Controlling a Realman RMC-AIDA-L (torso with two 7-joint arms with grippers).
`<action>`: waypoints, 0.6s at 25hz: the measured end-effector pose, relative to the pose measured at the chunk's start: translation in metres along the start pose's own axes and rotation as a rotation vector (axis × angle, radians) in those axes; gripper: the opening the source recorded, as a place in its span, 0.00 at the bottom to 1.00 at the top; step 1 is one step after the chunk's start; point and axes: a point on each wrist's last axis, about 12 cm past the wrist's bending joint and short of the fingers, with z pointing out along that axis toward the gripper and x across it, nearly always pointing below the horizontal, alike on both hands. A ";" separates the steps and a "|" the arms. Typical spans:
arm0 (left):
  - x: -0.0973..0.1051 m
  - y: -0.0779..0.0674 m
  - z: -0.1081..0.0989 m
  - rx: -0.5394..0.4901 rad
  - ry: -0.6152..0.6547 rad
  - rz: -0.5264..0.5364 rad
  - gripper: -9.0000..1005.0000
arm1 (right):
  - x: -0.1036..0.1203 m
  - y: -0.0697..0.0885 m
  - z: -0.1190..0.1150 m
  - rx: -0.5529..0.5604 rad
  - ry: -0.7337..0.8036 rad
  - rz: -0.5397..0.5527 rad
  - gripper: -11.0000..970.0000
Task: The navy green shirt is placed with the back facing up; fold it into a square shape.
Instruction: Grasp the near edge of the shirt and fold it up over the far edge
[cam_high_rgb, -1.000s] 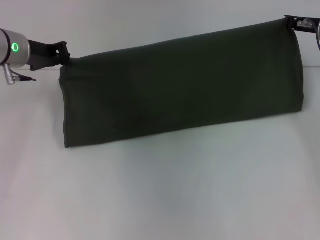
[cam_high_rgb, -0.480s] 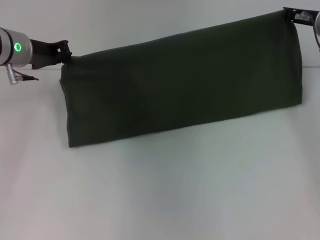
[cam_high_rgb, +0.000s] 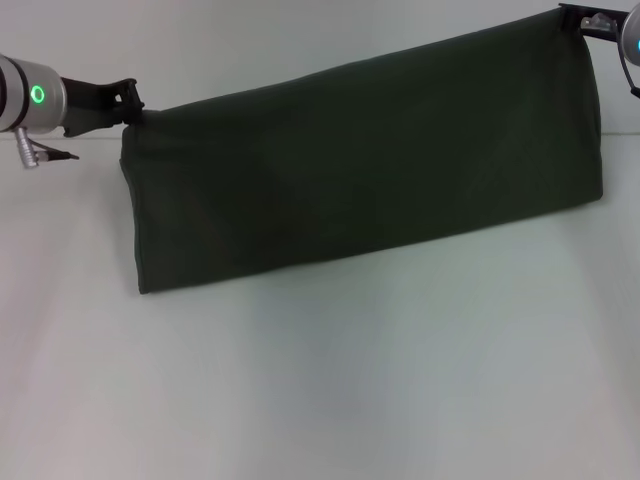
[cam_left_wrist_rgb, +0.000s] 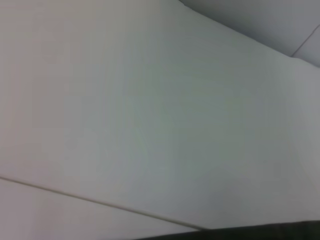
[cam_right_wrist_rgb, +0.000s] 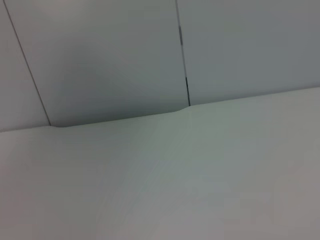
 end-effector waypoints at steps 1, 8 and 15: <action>-0.001 0.000 0.000 0.003 -0.005 0.000 0.02 | 0.000 0.000 0.000 0.000 -0.001 0.000 0.11; -0.003 -0.005 0.002 0.014 -0.050 -0.011 0.06 | -0.005 -0.009 -0.001 0.026 -0.013 -0.023 0.12; 0.006 -0.009 0.004 0.037 -0.084 -0.069 0.26 | -0.030 -0.025 -0.005 0.046 -0.044 -0.049 0.30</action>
